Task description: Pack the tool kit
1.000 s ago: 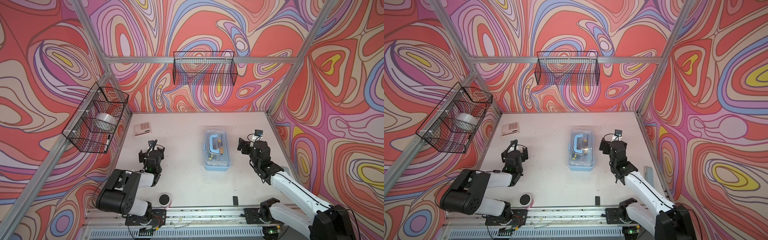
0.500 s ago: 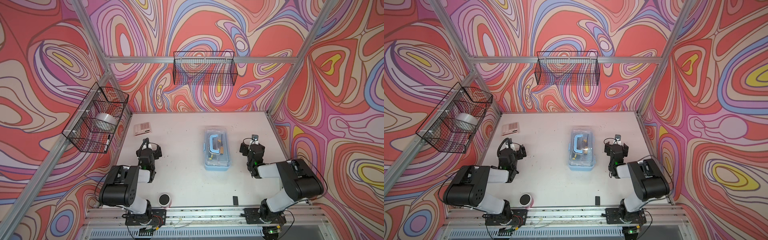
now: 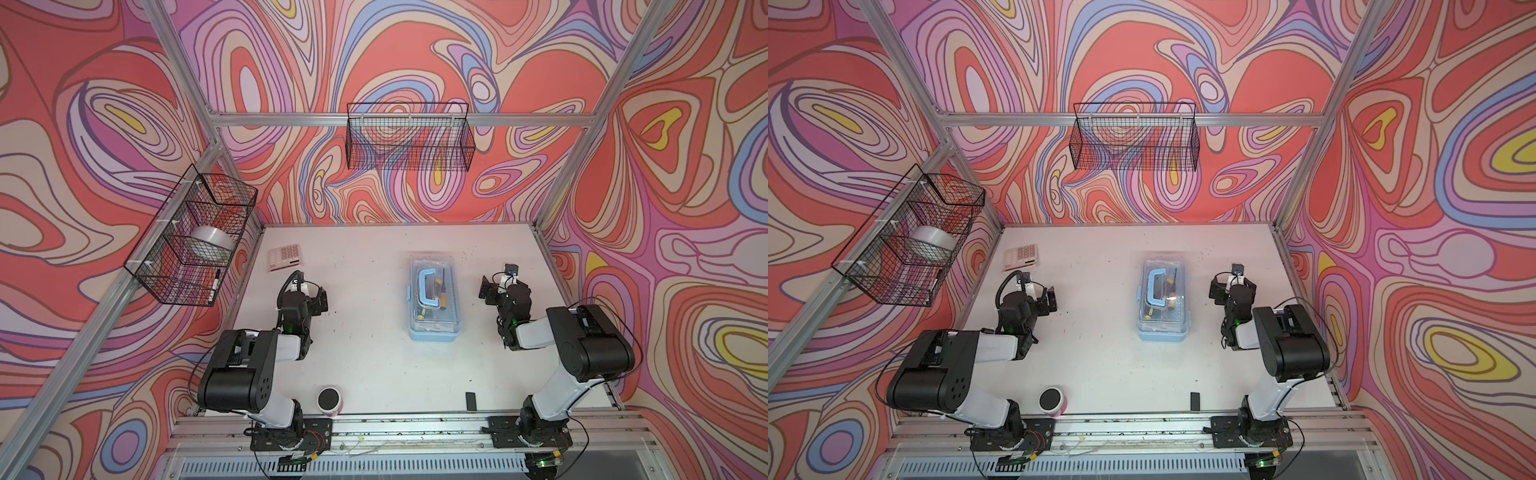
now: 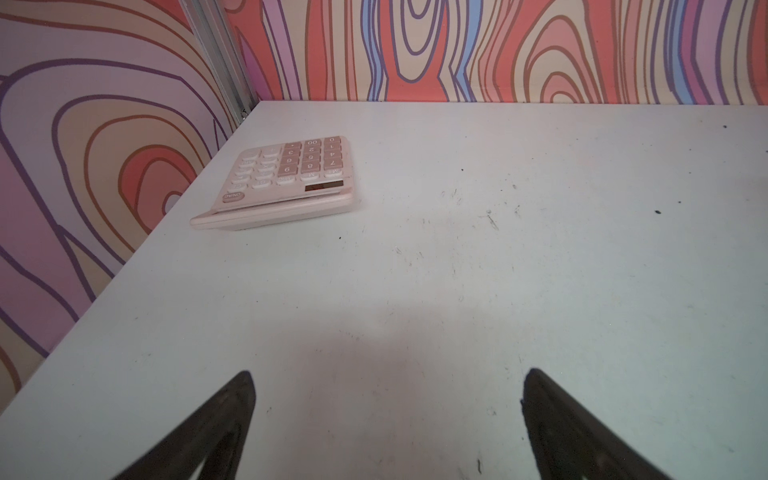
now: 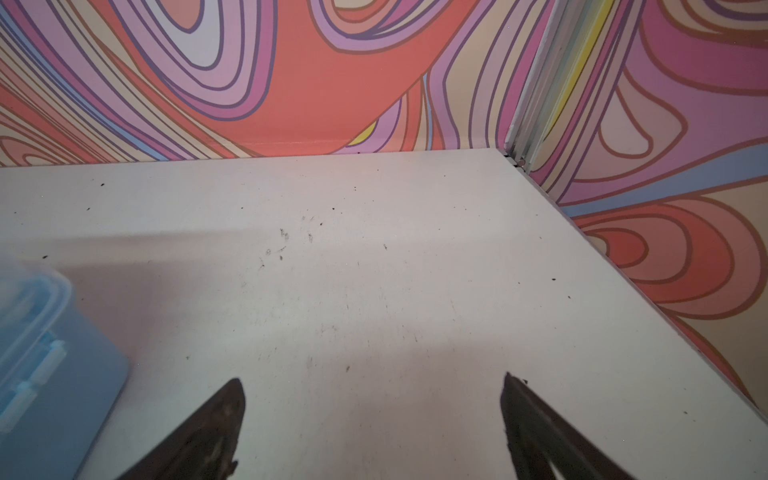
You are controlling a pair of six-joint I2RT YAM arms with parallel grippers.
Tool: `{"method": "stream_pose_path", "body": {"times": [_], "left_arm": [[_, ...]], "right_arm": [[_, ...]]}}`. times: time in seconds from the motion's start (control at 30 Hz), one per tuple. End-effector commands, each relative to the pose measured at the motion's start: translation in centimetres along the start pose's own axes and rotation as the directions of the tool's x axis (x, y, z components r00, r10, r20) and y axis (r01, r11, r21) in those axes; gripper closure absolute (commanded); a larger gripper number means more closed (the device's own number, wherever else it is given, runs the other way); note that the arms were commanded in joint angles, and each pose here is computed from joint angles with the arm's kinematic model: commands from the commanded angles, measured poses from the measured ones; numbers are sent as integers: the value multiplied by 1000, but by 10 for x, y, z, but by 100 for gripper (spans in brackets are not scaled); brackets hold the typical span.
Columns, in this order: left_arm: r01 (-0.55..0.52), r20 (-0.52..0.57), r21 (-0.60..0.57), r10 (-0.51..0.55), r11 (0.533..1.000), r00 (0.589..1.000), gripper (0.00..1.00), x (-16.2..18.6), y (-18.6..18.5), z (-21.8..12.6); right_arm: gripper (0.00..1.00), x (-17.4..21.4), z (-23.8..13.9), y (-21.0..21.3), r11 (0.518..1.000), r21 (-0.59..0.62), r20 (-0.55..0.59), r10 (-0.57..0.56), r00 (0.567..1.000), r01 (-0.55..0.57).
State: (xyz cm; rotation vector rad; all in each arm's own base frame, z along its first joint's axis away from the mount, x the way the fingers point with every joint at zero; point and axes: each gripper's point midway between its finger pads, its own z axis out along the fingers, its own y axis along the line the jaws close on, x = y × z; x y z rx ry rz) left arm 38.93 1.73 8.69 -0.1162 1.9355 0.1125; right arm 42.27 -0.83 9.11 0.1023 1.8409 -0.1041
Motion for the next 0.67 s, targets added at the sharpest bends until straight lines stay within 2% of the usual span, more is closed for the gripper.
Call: {"method": "stream_pose_path", "body": {"times": [0.0, 0.63], "left_arm": [[-15, 8, 13, 15, 1000, 1000, 0, -3, -2, 2], [-15, 6, 14, 15, 1000, 1000, 0, -3, -3, 2]], "right_arm": [[2, -5, 1, 0, 1000, -7, 9, 8, 1000, -8], [1, -2, 6, 0, 998, -50, -23, 27, 999, -28]]}}
